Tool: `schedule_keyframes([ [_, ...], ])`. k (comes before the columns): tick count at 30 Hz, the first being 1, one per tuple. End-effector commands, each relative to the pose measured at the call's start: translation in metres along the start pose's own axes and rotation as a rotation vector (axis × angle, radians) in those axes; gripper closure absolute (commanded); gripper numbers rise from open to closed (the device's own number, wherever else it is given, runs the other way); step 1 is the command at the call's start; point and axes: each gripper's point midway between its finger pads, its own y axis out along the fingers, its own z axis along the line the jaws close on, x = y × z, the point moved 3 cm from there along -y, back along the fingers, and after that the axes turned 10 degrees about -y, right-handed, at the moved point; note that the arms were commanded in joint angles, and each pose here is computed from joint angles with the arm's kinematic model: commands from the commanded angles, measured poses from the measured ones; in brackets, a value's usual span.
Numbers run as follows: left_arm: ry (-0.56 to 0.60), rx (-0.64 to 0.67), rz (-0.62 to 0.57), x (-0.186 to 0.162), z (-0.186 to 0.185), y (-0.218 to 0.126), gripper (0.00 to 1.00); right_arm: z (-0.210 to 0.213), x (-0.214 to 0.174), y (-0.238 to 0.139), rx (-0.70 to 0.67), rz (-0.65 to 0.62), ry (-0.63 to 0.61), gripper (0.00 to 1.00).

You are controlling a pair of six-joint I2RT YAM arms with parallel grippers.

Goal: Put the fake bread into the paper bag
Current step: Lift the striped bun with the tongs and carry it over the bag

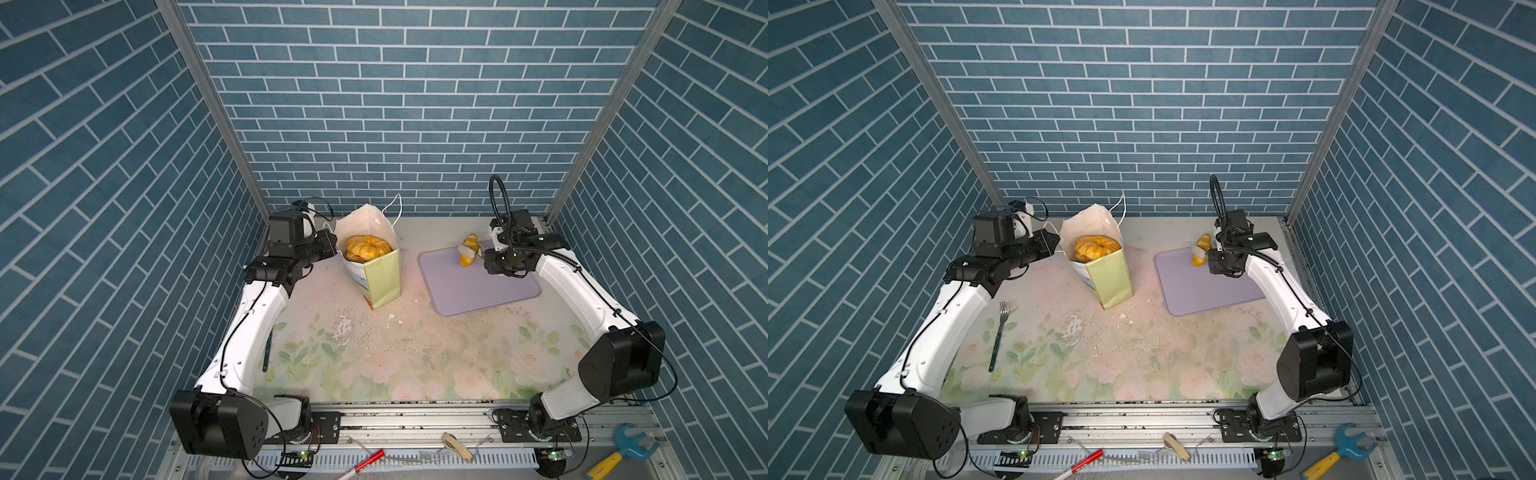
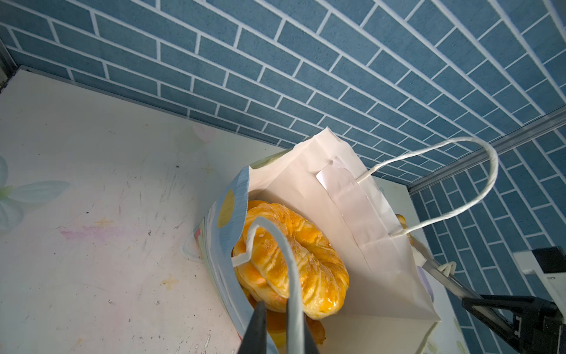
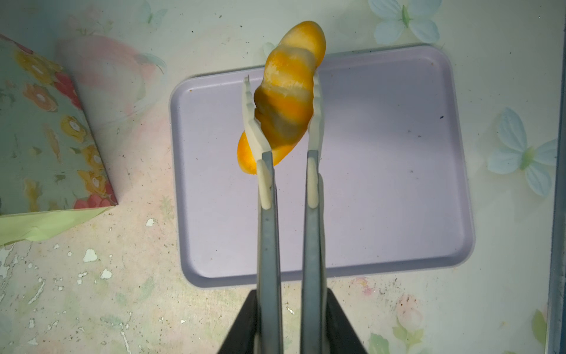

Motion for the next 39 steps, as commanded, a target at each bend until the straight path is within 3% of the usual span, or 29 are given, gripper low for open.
schedule_keyframes([
  [1, 0.007, -0.017, -0.004, 0.000, -0.004, -0.001, 0.85, 0.006, 0.010, -0.021, 0.034, -0.074, -0.043, 0.87],
  [5, 0.008, -0.016, -0.002, -0.002, -0.004, -0.002, 0.85, 0.017, 0.030, -0.061, 0.084, -0.229, -0.082, 0.87],
  [14, 0.005, -0.023, -0.004, -0.001, -0.005, -0.002, 0.85, 0.070, 0.086, -0.164, 0.191, -0.577, -0.315, 0.87],
  [20, -0.008, -0.034, -0.005, -0.004, -0.007, -0.002, 0.85, 0.122, 0.107, -0.191, 0.295, -0.690, -0.477, 0.87],
  [27, -0.010, -0.027, -0.014, -0.003, -0.006, -0.004, 0.85, 0.180, 0.107, -0.177, 0.465, -0.662, -0.612, 0.87],
  [39, -0.012, -0.022, -0.016, -0.004, -0.005, -0.004, 0.85, 0.211, 0.095, -0.121, 0.491, -0.495, -0.669, 0.83],
])
